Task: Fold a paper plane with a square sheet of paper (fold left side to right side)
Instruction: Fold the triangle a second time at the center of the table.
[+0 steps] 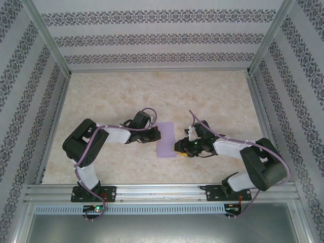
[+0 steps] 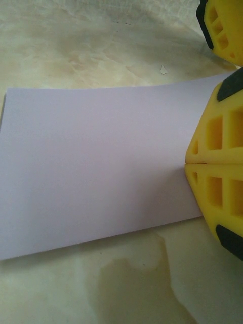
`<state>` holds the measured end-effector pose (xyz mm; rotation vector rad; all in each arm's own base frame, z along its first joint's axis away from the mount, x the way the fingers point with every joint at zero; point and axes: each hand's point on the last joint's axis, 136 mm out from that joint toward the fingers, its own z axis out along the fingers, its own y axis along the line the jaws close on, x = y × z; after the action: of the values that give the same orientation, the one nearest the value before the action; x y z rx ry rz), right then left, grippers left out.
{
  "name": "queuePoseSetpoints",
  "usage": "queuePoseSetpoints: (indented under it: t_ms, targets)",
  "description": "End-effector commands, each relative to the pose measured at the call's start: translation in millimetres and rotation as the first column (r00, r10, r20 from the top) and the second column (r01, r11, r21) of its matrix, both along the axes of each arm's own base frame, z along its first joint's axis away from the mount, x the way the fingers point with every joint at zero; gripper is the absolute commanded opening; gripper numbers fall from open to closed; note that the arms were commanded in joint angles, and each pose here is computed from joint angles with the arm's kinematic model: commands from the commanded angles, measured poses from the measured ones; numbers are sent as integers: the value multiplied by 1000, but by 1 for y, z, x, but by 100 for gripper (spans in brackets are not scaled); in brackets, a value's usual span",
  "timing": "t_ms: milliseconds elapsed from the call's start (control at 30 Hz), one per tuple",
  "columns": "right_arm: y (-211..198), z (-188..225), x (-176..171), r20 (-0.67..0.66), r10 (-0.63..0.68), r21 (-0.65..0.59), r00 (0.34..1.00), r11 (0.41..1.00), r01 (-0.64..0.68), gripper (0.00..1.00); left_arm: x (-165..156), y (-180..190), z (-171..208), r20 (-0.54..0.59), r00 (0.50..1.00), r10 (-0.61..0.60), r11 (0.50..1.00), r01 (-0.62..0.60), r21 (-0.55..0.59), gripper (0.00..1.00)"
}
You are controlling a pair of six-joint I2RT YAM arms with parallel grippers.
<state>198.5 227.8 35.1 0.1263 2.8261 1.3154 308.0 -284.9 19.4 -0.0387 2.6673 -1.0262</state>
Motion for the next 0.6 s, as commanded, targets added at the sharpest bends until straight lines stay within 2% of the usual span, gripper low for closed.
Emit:
queuePoseSetpoints:
  t_ms: [0,267,567]
  targets:
    - [7,0,0,-5,10,27,1000,1000,-10,42,-19,6,-17,-57,998,-13,998,16,64,0]
    - [14,-1,8,4,5,49,1000,999,-5,36,-20,7,-17,-51,999,-15,997,19,78,0]
    - [18,5,39,59,-17,76,998,997,13,32,-20,4,-14,-45,999,-27,997,31,74,0]
